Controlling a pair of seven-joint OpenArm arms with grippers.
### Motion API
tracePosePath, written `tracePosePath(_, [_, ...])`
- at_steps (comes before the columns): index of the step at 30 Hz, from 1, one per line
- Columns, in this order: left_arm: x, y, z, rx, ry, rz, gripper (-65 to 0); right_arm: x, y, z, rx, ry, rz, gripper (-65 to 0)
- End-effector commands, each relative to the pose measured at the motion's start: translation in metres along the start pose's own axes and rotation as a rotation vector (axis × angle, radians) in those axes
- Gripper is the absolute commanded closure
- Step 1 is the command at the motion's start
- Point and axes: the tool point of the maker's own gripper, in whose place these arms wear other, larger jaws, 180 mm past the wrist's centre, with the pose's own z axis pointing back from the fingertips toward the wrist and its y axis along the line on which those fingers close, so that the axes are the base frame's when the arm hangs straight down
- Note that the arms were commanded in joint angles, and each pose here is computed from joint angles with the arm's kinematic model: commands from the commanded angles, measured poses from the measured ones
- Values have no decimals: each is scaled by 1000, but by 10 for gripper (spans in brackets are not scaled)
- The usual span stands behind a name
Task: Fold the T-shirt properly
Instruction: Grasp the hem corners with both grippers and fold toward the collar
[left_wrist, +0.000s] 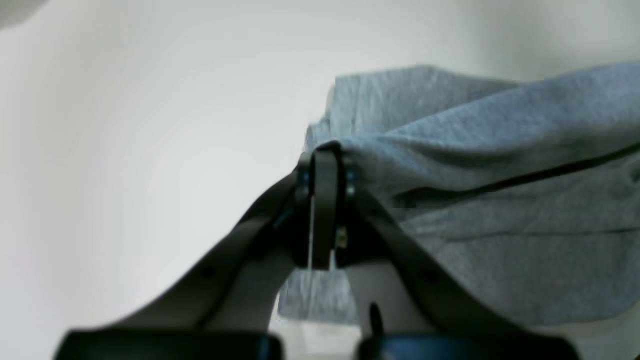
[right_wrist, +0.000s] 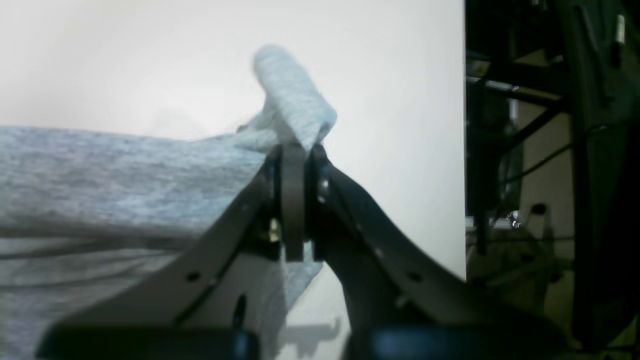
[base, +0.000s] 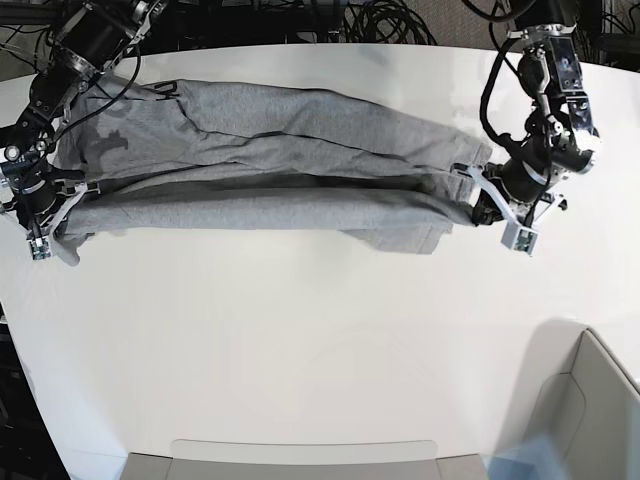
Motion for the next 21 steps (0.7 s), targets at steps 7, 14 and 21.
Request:
tracePosePath(7, [-4, 1, 5, 6, -9, -9, 0, -3, 4, 20, -13, -21, 54, 0])
tracePosePath(14, [-14, -3, 10, 3, 11, -14, 0, -28, 8, 34, -26, 17, 26, 0])
tracePosePath(21, [-25, -5, 11, 1, 37, -13, 0, -52, -23, 55, -145, 54, -81, 0])
